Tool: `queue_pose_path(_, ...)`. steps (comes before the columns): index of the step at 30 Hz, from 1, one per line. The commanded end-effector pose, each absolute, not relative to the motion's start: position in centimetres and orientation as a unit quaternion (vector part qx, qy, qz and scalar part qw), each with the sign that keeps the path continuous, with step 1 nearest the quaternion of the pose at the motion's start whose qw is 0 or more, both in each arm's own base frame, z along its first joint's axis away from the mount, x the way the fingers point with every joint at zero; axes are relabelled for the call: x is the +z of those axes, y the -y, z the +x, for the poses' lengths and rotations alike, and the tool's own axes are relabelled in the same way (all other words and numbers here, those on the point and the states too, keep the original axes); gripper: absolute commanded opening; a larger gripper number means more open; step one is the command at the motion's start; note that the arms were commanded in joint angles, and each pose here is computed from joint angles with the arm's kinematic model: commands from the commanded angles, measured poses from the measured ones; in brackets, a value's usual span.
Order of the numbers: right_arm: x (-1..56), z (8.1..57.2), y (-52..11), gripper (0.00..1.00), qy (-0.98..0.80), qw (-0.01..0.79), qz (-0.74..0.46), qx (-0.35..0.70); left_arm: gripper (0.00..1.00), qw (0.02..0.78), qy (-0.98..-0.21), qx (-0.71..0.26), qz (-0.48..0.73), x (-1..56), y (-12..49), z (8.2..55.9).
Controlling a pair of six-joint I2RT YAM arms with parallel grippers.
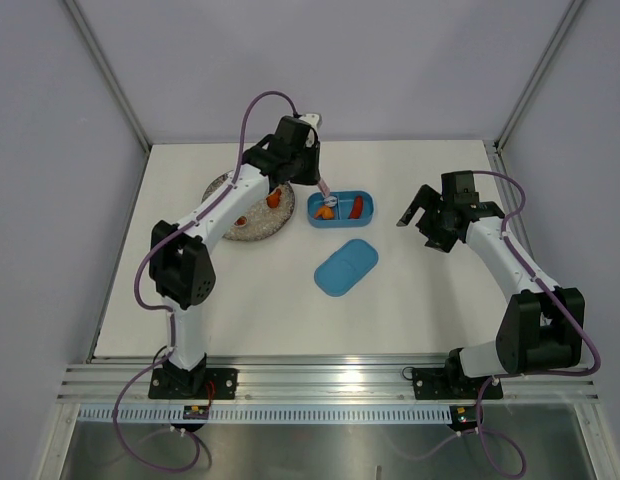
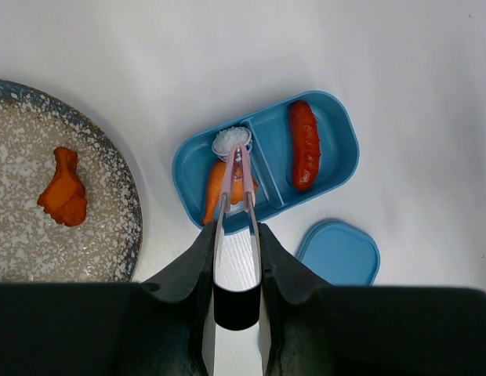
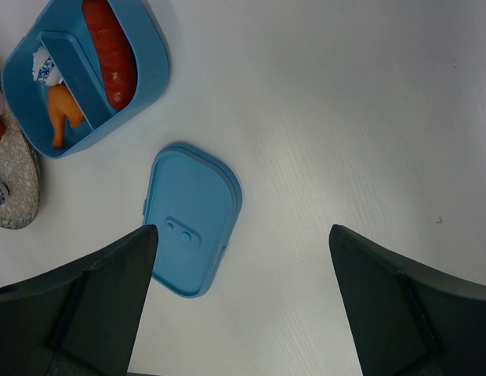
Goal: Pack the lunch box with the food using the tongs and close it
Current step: Move the packing box to the center of the board.
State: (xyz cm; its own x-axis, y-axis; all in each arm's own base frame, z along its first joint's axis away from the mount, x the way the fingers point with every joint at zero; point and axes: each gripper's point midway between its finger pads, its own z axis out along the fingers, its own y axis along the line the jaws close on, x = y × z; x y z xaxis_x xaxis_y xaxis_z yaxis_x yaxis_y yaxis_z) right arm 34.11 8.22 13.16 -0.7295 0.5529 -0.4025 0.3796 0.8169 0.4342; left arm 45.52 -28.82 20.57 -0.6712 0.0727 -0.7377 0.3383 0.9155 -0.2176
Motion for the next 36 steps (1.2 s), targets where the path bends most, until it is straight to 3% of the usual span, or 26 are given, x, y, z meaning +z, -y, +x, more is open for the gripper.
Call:
queue_pose_path(1, 14.7, 34.4, -9.1, 0.98, -0.908, 0.285, 0.244, 0.186, 0.08, 0.385, -0.896, -0.188, 0.114, 21.1, 29.3, 45.0)
queue_pose_path(4, 14.7, 34.4, -9.1, 0.98, -0.908, 0.284, 0.245, 0.185, 0.14, 0.372, -0.900, -0.195, 0.112, 20.1, 29.8, 44.9)
queue_pose_path(14, 14.7, 34.5, -9.1, 0.98, -0.909, 0.284, 0.243, 0.183, 0.00, 0.364, -0.905, -0.192, 0.104, 18.4, 30.4, 46.0)
queue_pose_path(25, 14.4, 34.5, -9.0, 0.98, -0.910, 0.282, 0.243, 0.180, 0.00, 0.372, -0.906, -0.173, 0.106, 18.4, 29.8, 46.4)
queue_pose_path(36, 14.2, 34.6, -9.2, 0.98, -0.911, 0.279, 0.243, 0.181, 0.15, 0.416, -0.888, -0.160, 0.117, 21.6, 28.5, 46.1)
